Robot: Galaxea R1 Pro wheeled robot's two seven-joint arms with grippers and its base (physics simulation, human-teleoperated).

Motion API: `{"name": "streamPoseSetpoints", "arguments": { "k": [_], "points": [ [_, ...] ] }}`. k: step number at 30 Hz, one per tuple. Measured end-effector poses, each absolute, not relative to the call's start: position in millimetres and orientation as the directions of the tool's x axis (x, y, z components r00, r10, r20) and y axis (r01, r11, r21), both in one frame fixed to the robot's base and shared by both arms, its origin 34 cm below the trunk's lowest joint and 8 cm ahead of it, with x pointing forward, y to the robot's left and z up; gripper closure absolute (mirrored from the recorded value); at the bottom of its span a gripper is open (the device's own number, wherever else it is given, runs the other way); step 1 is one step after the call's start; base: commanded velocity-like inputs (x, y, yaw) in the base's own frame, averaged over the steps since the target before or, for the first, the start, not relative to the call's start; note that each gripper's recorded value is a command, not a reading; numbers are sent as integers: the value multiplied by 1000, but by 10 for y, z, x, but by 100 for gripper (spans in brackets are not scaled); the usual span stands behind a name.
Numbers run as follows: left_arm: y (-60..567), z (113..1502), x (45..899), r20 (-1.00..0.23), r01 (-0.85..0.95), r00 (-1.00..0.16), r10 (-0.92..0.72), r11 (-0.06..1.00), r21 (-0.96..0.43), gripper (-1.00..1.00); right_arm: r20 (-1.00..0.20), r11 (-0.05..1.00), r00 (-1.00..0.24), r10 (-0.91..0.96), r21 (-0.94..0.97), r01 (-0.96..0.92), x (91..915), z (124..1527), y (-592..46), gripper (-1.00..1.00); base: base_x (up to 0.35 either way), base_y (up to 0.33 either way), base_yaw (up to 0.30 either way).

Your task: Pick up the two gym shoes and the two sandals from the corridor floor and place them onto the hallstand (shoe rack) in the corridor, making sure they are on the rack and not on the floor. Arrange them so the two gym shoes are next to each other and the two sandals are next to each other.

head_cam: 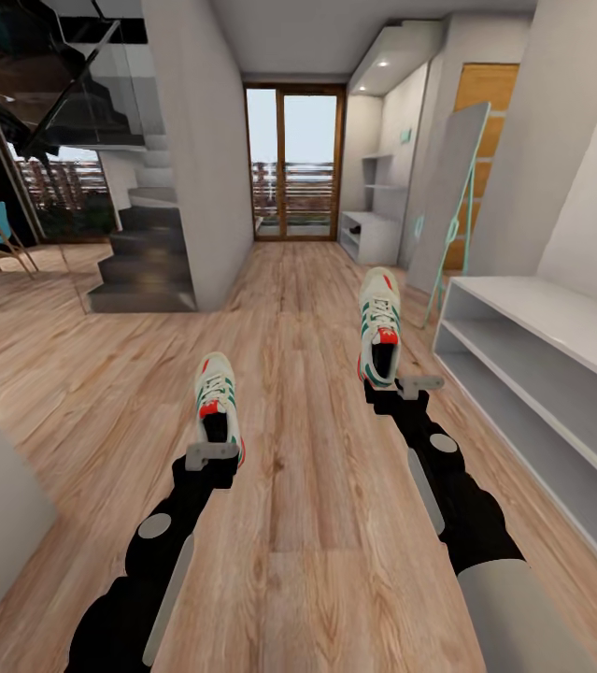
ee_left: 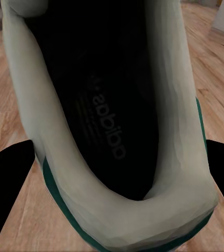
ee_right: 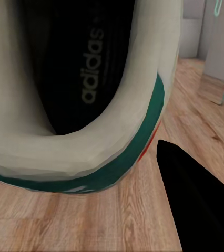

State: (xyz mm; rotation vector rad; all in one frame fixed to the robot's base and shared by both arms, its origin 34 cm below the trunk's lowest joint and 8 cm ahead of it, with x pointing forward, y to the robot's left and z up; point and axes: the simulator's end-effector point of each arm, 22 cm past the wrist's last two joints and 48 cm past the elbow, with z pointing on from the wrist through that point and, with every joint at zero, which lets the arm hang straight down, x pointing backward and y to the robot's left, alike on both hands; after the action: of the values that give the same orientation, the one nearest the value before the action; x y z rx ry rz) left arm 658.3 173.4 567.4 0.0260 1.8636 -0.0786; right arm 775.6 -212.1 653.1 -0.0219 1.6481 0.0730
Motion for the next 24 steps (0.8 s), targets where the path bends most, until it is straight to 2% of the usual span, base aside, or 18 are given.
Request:
{"name": "streamPoseSetpoints", "arguments": {
  "k": [24],
  "points": [
    [1730,5670,6583,-956,59,-291,-22,997,-41,100,-996,998,-79,30,34,-58,7756,6531,-2121,100,345,0,0]
  ]
}}
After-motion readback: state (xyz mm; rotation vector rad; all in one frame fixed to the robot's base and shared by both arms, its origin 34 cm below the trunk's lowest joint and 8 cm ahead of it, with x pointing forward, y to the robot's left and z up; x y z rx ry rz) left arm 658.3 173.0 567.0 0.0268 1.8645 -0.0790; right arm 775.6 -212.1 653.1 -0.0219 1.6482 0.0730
